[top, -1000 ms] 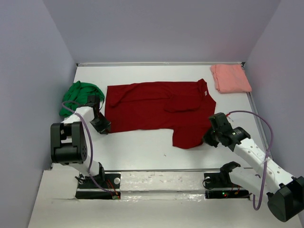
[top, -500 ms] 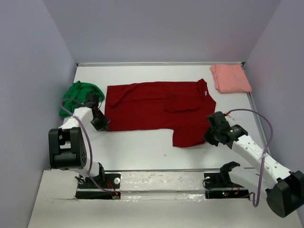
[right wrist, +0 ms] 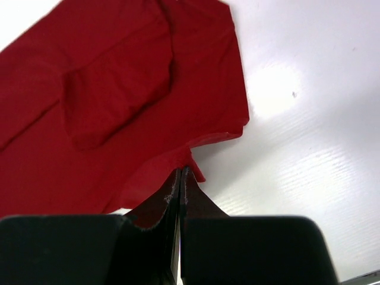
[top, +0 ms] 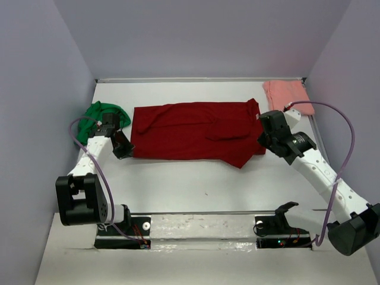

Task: Fold and stack the t-shirts
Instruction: Fold the tshirt

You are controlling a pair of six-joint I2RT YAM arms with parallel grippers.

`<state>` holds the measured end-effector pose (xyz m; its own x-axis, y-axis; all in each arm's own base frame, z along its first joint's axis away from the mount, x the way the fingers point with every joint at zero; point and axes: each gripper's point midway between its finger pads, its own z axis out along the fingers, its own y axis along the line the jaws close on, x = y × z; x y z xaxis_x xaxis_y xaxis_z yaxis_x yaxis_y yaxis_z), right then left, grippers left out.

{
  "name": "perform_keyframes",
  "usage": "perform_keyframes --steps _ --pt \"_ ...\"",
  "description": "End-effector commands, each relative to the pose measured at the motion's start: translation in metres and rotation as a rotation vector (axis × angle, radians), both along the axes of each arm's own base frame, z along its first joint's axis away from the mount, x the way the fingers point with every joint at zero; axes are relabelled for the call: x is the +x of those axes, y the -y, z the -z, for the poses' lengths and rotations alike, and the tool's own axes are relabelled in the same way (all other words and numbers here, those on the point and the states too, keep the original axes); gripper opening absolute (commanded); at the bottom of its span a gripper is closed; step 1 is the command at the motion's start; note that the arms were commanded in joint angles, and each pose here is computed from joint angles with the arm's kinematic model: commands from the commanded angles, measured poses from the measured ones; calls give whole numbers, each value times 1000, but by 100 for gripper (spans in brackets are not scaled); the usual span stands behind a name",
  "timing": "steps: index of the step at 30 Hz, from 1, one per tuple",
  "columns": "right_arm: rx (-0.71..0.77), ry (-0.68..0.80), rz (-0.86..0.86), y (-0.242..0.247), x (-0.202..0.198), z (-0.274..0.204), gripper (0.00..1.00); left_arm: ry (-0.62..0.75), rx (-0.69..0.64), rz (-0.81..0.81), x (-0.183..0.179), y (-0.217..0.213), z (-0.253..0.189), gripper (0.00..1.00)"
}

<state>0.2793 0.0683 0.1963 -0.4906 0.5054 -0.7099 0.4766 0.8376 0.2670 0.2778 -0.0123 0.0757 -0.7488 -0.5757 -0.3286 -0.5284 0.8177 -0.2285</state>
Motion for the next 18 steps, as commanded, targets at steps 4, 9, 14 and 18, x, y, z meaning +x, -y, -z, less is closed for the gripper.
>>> perform_keyframes --steps 4,9,14,18 --pt "-136 119 66 23 18 -53 0 91 36 29 18 -5 -35 0" --pt "-171 120 82 22 32 -56 0 127 36 31 33 -5 -44 0" --pt "-205 82 56 11 58 -51 0 144 10 54 52 0 -51 0" --pt "-226 65 75 17 78 -47 0 173 14 53 68 -2 -61 0"
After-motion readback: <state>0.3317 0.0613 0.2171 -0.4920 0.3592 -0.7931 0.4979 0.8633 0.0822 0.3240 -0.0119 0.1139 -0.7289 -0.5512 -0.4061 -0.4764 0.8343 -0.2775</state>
